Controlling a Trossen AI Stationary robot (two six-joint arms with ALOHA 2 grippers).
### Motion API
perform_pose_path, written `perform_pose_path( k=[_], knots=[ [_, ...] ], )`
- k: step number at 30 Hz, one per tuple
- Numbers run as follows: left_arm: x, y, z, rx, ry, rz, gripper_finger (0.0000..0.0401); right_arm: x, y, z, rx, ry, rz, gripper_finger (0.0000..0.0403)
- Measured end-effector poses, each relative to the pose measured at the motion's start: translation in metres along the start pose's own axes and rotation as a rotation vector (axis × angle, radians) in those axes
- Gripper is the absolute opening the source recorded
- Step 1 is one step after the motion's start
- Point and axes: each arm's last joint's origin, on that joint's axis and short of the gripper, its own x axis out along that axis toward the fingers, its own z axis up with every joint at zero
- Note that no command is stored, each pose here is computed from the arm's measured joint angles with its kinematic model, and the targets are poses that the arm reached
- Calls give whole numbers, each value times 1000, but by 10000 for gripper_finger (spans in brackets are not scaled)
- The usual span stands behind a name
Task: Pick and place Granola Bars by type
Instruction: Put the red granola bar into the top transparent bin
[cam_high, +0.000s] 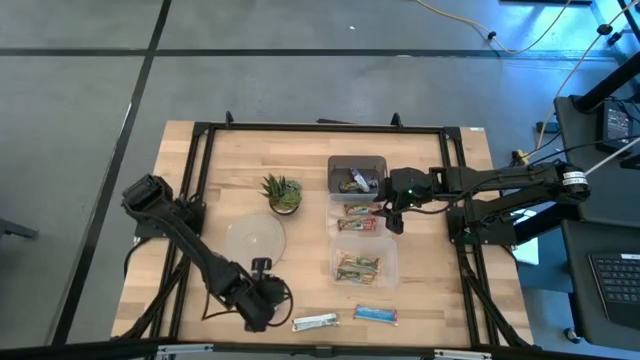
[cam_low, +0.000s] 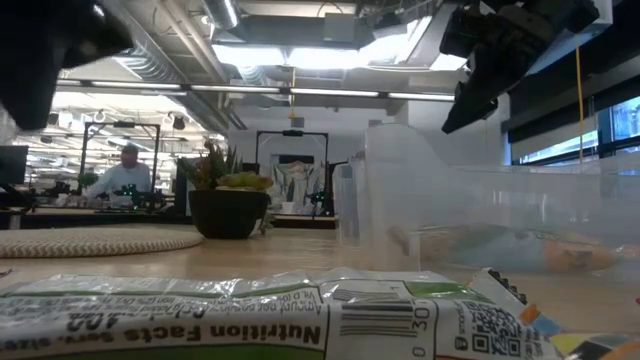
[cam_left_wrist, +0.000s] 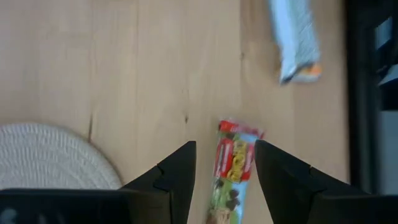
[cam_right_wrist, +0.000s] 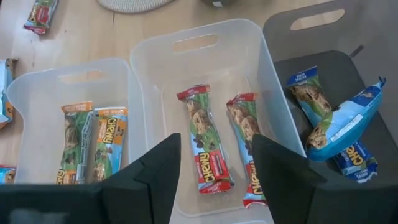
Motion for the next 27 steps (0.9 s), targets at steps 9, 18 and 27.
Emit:
perform_pose_path(
  k=[9,18,27],
  knots=[
    [38,-7,-11,3,157,-7,157,0,0,1,2,-8,1,200],
    [59,-9,-19,-51,230,10,157,0,0,1,3,-7,1,200],
    [59,-12,-16,-92,201,-13,157,0,0,1,2,-7,1,200]
  ],
)
